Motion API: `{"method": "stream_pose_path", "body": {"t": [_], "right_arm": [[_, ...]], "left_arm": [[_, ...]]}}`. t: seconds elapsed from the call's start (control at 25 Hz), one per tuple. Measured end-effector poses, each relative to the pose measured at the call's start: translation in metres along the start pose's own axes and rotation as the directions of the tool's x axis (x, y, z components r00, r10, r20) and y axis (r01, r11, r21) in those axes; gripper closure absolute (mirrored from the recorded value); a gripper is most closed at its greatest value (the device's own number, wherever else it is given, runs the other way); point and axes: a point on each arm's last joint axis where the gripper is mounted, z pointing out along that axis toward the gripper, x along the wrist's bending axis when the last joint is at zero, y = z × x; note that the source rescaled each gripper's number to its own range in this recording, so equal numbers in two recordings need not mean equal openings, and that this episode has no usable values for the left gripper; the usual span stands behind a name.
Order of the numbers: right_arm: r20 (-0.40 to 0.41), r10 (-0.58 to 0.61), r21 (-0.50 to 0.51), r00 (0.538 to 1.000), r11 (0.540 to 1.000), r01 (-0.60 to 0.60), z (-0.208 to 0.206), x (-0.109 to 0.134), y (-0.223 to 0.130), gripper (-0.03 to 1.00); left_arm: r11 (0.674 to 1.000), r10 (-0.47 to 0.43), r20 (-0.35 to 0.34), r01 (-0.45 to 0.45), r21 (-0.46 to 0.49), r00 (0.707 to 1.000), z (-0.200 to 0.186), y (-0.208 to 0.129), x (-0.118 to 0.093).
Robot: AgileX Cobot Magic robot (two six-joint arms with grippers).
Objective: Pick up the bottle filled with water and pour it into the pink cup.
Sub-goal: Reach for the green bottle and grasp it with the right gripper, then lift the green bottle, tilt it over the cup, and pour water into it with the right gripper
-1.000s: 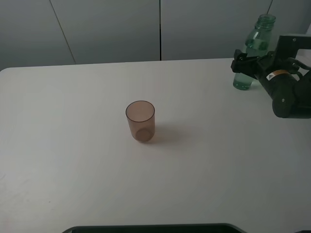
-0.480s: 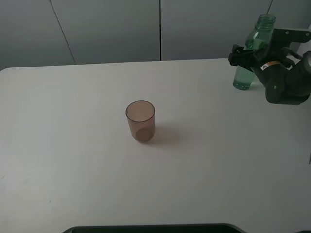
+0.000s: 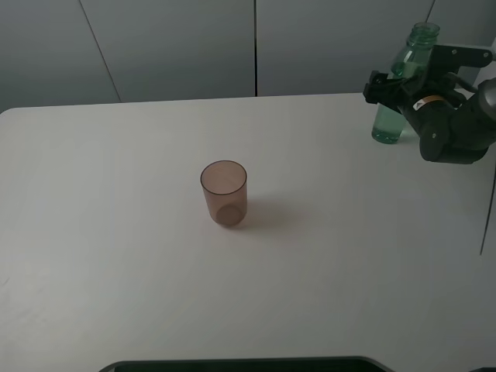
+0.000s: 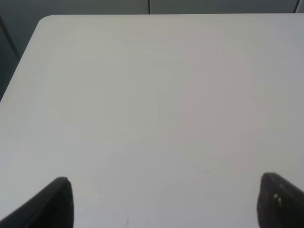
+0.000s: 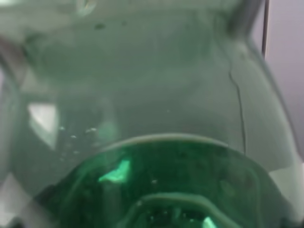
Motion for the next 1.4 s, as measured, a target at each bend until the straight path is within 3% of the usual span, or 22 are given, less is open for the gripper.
{"method": "stream_pose_path", "body": {"t": [0.04,0.08,0.48,1.04,1.28,1.4], "right_arm": [[0.002,-0.003,0.002,1.0,1.0,0.003,0.0,0.0,0.0,0.89],[0.007,0.0,0.005,1.0,1.0,0.0,0.0,-0.001,-0.001,0.97],[-0.02,-0.087,0.029,0.996,0.996,0.087,0.002,0.001,-0.002,0.97],[-0.024,-0.1,0.024,0.995,0.995,0.101,0.002,0.002,-0.001,0.97],[-0.05,-0.123,0.063,0.991,0.99,0.126,-0.007,0.006,0.015,0.97],[-0.067,-0.167,0.023,0.984,0.985,0.169,-0.022,0.013,0.036,0.97]], "left_arm": [[1.0,0.0,0.0,0.0,0.0,1.0,0.0,0.0,0.0],[1.0,0.0,0.0,0.0,0.0,1.0,0.0,0.0,0.0],[1.0,0.004,0.0,-0.004,0.0,1.0,0.0,0.0,0.0],[1.0,0.004,0.0,-0.004,0.0,1.0,0.0,0.0,0.0],[1.0,0.004,0.0,-0.004,0.0,1.0,0.0,0.0,0.0],[1.0,0.004,0.0,-0.004,0.0,1.0,0.0,0.0,0.0]]}}
